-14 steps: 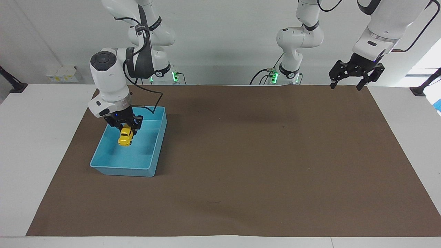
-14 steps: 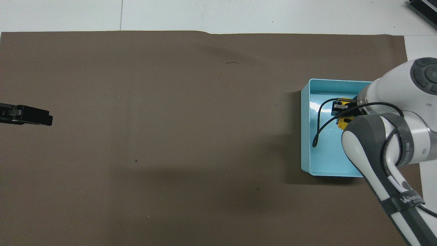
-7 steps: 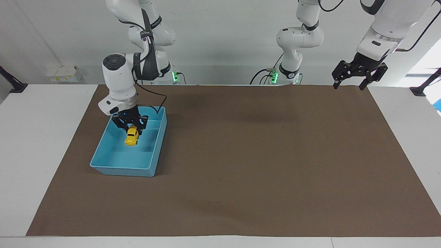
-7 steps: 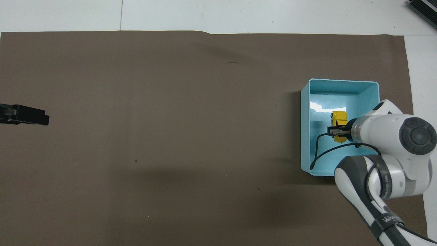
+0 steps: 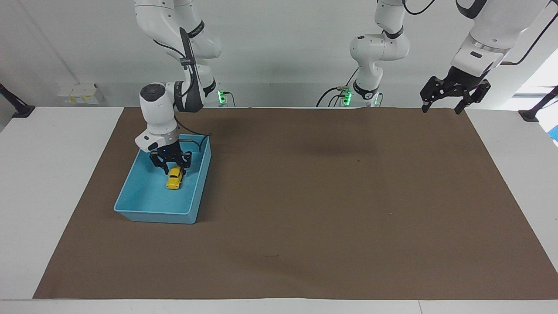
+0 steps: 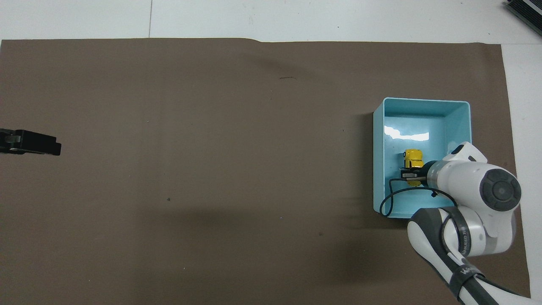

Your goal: Wind up and store yellow beetle car

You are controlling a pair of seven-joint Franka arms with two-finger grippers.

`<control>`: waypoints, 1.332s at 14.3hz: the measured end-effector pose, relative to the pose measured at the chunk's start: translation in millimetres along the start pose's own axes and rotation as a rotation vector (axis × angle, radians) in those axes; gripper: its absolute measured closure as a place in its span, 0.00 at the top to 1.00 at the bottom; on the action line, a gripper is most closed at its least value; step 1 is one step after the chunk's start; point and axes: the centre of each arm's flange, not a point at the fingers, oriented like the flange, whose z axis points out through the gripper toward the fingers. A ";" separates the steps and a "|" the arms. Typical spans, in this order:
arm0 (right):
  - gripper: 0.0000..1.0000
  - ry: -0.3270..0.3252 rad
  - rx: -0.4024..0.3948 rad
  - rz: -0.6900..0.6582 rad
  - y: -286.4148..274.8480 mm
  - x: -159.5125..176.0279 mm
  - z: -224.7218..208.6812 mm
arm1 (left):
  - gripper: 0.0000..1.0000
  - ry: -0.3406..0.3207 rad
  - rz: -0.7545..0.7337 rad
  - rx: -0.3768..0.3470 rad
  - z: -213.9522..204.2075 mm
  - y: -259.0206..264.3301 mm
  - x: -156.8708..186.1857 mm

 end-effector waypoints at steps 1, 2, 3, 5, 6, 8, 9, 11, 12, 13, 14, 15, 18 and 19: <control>0.91 0.006 -0.001 0.000 0.2 1.6 -2.5 | 1.00 0.000 0.000 0.000 0.0 0.0 0.0; 0.99 0.012 -0.002 0.001 0.8 3.7 -7.1 | 1.00 0.000 0.000 0.000 0.0 0.0 0.0; 1.00 0.011 -0.006 0.002 1.9 7.2 -14.4 | 1.00 0.000 0.000 0.000 -0.1 0.0 0.0; 1.00 -0.021 -0.019 0.008 6.3 20.2 -36.8 | 1.00 0.000 0.000 0.000 -0.1 0.0 -0.1; 1.00 -0.039 -0.027 0.011 8.9 28.0 -50.2 | 1.00 0.000 0.000 0.000 -0.2 0.0 -0.1; 1.00 -0.051 -0.037 0.019 12.9 41.3 -75.1 | 1.00 0.000 0.000 0.000 -0.2 0.0 -0.1; 1.00 -0.055 -0.041 0.022 14.7 47.5 -86.8 | 1.00 0.000 0.000 0.000 -0.2 0.0 -0.1; 1.00 -0.079 -0.046 0.035 18.9 60.8 -111.5 | 1.00 0.000 0.000 0.000 -0.2 0.0 -0.1; 1.00 -0.100 -0.050 0.042 21.6 68.1 -127.9 | 1.00 0.000 0.000 0.000 -0.2 0.0 -0.1; 1.00 -0.121 -0.056 0.050 24.7 75.5 -147.9 | 1.00 0.000 0.000 0.000 -0.2 0.0 -0.1; 1.00 -0.142 -0.061 0.058 27.8 81.8 -170.6 | 1.00 0.000 0.000 0.000 -0.2 0.0 -0.1; 1.00 -0.159 -0.064 0.067 30.7 86.8 -194.1 | 1.00 0.000 0.000 0.000 -0.2 0.0 -0.1; 1.00 -0.180 -0.046 0.094 34.6 94.9 -249.8 | 1.00 0.000 0.000 0.000 -0.2 0.0 -0.1; 1.00 -0.186 -0.036 0.100 35.0 96.0 -263.5 | 1.00 0.000 0.000 0.000 -0.2 0.0 -0.1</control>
